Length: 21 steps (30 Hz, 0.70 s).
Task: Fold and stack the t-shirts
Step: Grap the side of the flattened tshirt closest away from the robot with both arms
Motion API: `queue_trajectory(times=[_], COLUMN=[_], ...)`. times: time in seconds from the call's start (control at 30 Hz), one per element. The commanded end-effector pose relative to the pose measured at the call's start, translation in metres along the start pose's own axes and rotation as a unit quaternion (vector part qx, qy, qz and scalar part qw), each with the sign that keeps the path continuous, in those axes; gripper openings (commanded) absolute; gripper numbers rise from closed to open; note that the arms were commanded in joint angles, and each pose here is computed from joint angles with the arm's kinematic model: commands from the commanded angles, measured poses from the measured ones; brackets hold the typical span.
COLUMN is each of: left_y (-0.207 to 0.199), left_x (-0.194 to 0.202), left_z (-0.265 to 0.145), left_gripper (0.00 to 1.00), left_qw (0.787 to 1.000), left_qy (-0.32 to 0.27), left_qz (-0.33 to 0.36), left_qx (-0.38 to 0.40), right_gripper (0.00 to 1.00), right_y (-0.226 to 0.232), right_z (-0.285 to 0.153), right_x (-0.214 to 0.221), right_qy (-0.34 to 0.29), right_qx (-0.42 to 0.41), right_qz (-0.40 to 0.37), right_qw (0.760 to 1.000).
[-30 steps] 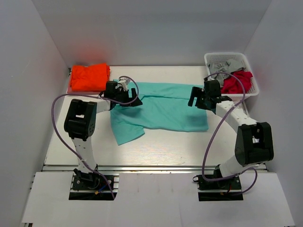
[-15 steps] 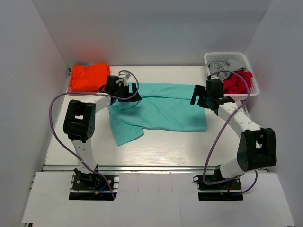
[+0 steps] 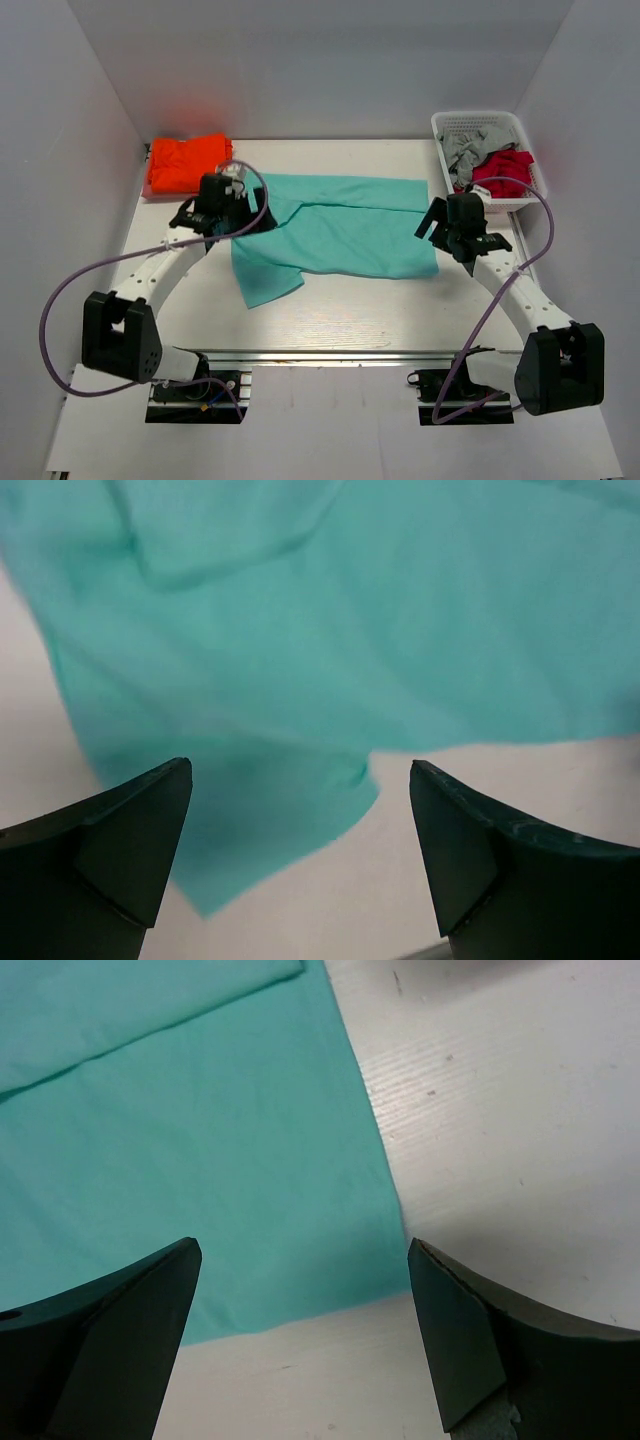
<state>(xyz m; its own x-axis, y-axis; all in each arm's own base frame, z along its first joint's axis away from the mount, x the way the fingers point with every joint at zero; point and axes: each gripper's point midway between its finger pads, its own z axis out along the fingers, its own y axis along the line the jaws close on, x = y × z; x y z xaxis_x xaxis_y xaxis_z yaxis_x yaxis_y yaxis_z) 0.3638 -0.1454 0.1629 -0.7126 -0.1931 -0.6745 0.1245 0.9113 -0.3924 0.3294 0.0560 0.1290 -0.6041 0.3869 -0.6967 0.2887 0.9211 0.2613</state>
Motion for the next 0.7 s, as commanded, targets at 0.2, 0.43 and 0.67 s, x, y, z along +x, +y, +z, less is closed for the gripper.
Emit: queue_trajectory(times=[0.2,0.43,0.67], left_y=[0.065,0.052,0.067], left_x=[0.175,0.186,0.201], left_z=[-0.062,-0.035,-0.027], left_gripper=[1.0,0.93,0.75], left_qw=[0.958,0.968,0.96], left_qy=[0.204,0.194,0.215], left_qz=[-0.117,-0.126,-0.116], left_qx=[-0.161,-0.097,-0.132], right_gripper=[0.9,0.9,0.9], right_y=[-0.023,-0.02,-0.025], right_z=[0.0,0.007,0.006], right_x=[0.015,0.025,0.028], right_qy=[0.013,0.038,0.039], right_qx=[0.048,0.043,0.05], right_qz=[0.023,0.01,0.008], right_qw=[0.999,0.998,0.998])
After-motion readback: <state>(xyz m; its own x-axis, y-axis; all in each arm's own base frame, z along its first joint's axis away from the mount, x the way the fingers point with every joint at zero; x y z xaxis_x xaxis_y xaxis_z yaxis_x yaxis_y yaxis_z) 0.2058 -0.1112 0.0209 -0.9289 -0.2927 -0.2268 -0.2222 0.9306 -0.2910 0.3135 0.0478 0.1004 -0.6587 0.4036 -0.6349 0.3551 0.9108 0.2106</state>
